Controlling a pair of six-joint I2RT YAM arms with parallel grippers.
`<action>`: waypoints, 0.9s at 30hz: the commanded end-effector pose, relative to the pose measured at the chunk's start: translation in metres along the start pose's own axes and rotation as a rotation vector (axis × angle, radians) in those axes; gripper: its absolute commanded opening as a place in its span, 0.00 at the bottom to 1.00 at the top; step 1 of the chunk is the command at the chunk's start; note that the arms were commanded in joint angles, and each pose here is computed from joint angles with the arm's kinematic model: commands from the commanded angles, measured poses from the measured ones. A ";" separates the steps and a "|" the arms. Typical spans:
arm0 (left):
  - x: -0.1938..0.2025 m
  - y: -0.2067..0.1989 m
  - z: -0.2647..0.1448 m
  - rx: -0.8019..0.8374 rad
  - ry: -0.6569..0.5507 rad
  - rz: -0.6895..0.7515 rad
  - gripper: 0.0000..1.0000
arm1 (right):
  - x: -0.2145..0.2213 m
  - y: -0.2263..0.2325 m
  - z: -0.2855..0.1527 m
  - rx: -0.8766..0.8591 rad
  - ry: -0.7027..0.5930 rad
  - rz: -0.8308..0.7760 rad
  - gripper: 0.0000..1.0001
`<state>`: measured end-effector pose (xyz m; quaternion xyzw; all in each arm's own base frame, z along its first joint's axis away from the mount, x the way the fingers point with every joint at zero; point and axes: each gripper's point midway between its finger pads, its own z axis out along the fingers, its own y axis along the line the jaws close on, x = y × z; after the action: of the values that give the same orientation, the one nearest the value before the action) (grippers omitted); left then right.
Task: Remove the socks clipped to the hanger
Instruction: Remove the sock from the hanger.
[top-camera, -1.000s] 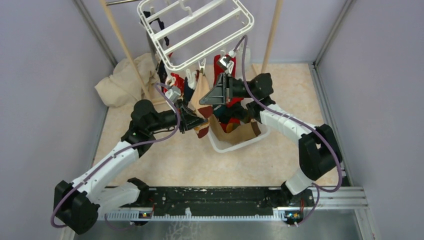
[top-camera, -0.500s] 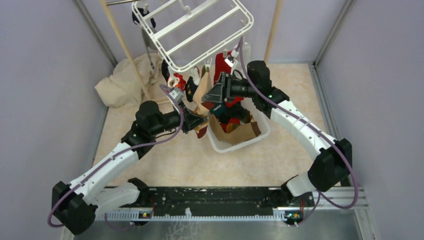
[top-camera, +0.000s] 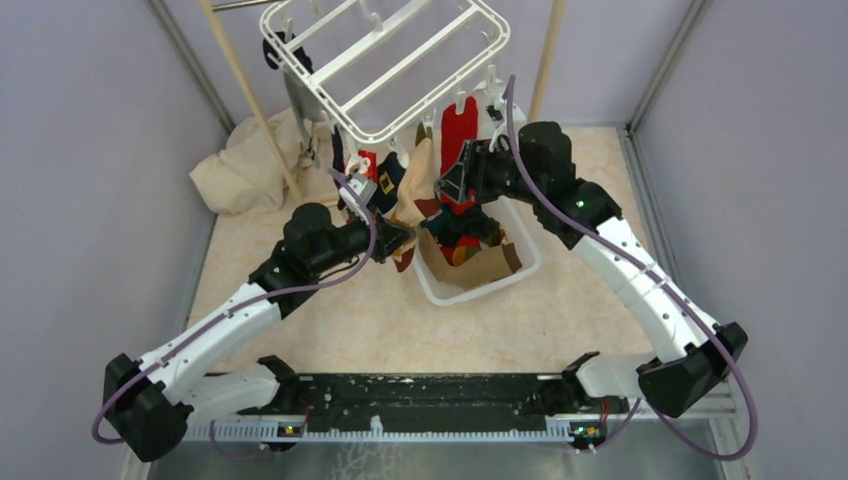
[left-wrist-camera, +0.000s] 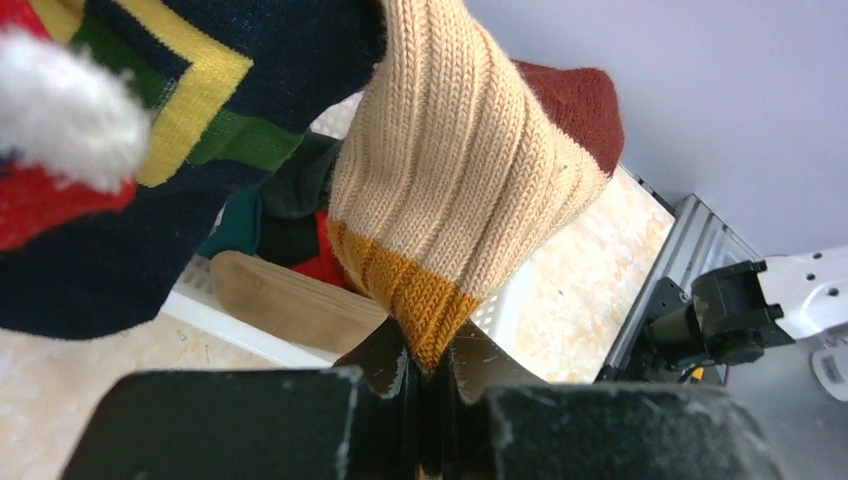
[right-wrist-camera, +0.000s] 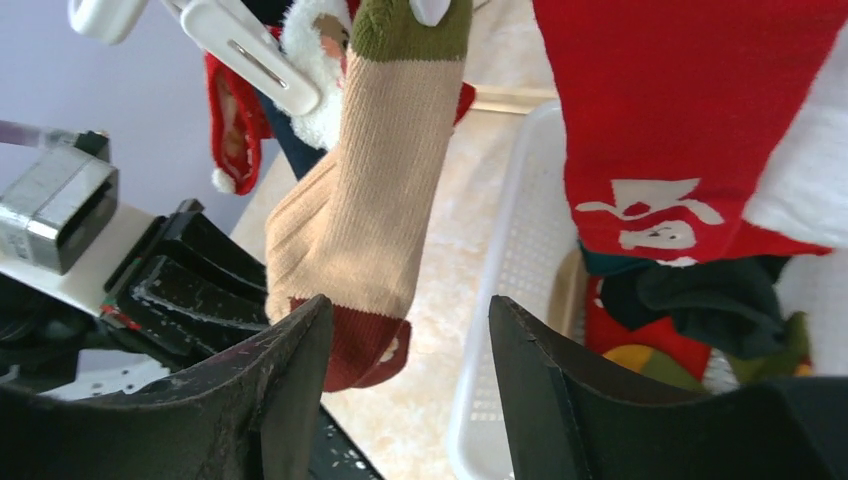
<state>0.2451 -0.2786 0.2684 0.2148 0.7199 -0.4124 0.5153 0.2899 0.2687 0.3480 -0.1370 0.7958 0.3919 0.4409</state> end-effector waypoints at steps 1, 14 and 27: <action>-0.022 0.001 0.005 -0.060 -0.051 0.018 0.02 | -0.029 -0.002 -0.019 0.108 -0.114 -0.110 0.60; -0.022 -0.003 0.007 -0.100 -0.043 0.029 0.02 | -0.059 -0.002 -0.025 0.272 -0.337 -0.252 0.79; -0.028 0.002 -0.018 -0.168 -0.061 0.028 0.02 | -0.072 0.002 -0.014 0.288 -0.347 -0.287 0.83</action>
<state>0.2502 -0.2705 0.2759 0.1765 0.7423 -0.3577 0.5384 0.3184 0.2472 0.3734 -0.1257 0.7596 0.2121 0.6019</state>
